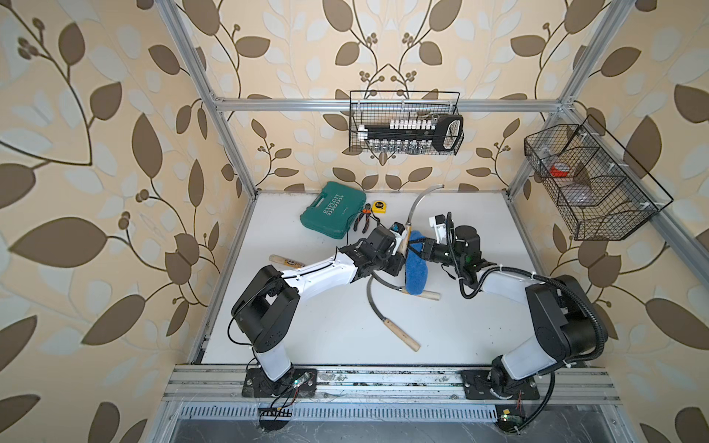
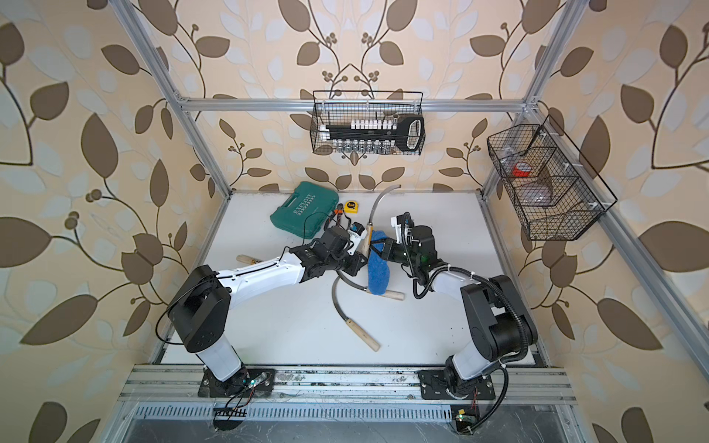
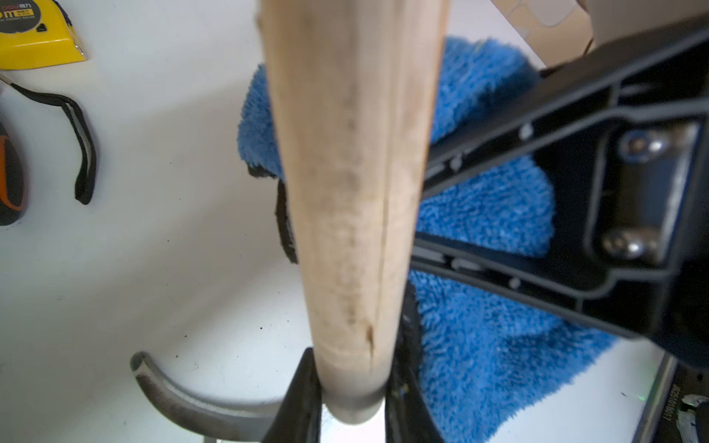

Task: Wipe small sickles with rags
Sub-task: Wipe the small sickle.

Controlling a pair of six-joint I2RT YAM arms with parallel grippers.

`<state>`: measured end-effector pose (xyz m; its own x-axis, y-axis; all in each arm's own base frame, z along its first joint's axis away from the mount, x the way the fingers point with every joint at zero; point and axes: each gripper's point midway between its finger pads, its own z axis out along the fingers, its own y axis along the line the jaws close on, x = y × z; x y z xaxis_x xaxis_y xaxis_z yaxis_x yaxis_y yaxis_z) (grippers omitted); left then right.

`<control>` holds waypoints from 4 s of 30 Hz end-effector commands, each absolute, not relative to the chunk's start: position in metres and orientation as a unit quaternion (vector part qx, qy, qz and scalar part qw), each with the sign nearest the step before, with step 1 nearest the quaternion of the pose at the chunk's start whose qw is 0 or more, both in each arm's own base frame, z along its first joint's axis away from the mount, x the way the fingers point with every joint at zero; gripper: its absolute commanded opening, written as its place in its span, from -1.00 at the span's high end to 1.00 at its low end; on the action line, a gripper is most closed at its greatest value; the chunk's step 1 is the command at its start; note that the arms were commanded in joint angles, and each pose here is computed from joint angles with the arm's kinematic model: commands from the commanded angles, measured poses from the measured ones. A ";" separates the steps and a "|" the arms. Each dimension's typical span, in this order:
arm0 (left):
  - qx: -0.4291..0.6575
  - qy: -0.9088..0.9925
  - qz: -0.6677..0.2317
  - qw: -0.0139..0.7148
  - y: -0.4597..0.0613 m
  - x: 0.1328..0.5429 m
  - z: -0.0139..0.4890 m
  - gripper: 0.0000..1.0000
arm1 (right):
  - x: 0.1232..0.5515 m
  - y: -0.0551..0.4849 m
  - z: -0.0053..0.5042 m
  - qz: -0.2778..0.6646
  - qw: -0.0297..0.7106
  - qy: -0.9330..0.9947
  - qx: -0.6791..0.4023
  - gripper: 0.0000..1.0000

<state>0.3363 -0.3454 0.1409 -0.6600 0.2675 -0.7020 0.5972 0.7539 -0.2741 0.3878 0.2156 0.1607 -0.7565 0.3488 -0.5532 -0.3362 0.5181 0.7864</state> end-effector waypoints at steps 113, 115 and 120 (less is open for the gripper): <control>0.261 0.858 -0.256 0.362 -0.351 0.328 0.164 1.00 | 0.328 0.240 0.138 0.459 0.312 0.828 -0.079 0.59; 0.260 0.857 -0.257 0.363 -0.350 0.329 0.165 1.00 | 0.330 0.238 0.133 0.453 0.310 0.833 -0.075 0.60; 0.259 0.854 -0.265 0.364 -0.349 0.325 0.169 1.00 | 0.331 0.237 0.126 0.445 0.306 0.839 -0.071 0.60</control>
